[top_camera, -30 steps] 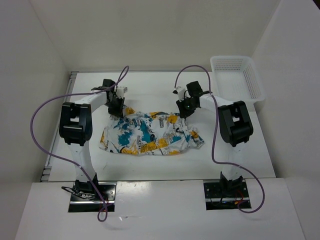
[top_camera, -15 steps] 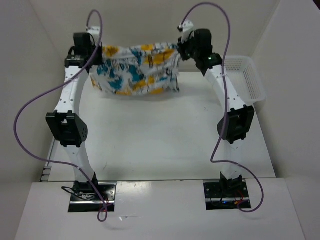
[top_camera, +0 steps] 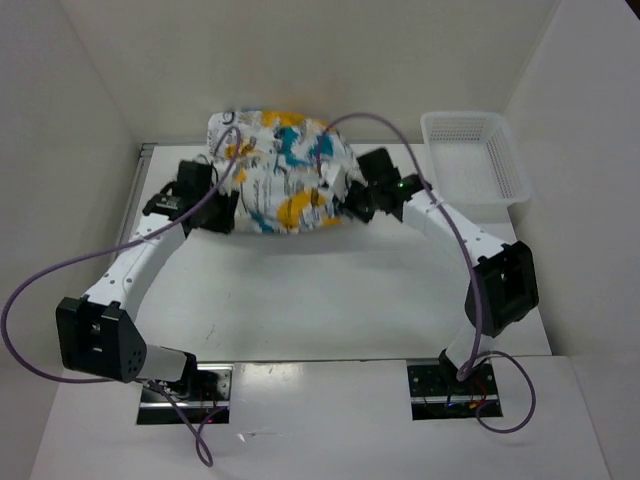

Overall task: Fold and stack the shorts
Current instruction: Flatten the shorts out

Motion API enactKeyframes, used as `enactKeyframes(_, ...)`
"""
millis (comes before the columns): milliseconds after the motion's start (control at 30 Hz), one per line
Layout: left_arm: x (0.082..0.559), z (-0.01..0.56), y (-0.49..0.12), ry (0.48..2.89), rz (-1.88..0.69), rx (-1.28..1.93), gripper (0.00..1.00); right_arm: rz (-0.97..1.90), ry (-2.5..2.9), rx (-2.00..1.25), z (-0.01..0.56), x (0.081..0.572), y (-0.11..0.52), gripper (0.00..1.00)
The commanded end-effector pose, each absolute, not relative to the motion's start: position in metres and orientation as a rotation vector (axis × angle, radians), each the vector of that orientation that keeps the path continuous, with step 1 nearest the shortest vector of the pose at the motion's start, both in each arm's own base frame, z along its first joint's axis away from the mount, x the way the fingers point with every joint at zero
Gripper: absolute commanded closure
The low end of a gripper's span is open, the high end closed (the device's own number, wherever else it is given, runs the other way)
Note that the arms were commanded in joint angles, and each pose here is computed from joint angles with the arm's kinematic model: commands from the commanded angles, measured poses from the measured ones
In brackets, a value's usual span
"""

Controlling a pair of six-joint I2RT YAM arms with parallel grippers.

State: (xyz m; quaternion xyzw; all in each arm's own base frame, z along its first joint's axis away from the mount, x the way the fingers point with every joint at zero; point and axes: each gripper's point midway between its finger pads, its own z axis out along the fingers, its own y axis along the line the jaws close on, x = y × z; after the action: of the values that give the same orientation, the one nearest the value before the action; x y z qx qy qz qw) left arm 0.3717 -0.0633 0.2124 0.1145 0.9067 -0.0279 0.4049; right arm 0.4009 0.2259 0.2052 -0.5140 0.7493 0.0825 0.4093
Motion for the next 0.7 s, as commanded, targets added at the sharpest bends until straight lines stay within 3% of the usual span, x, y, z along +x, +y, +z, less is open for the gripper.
enactKeyframes(0, 0.291, 0.146, -0.066, 2.564, -0.138, 0.367, 0.44, 0.149, 1.982, -1.569, 0.141, 0.331, 0.187, 0.89)
enactKeyframes(133, 0.240, 0.129, -0.058, 2.687, -0.153, 0.383, 0.39, 0.100, 2.052, -1.706, 0.094, 0.282, 0.149, 0.98)
enactKeyframes(367, 0.286, 0.111, -0.023, 2.669, 0.070, 0.255, 0.27, 0.054, 2.094, -1.779, 0.061, 0.257, 0.125, 0.98)
enactKeyframes(467, 0.294, 0.098, -0.037, 2.756, -0.026, 0.286, 0.26, 0.014, 2.114, -1.784, 0.058, 0.254, 0.117, 0.98)
enactKeyframes(667, 0.255, 0.058, -0.068, 2.806, 0.001, 0.517, 0.19, 0.030, 2.142, -1.879, 0.048, 0.225, 0.101, 0.96)
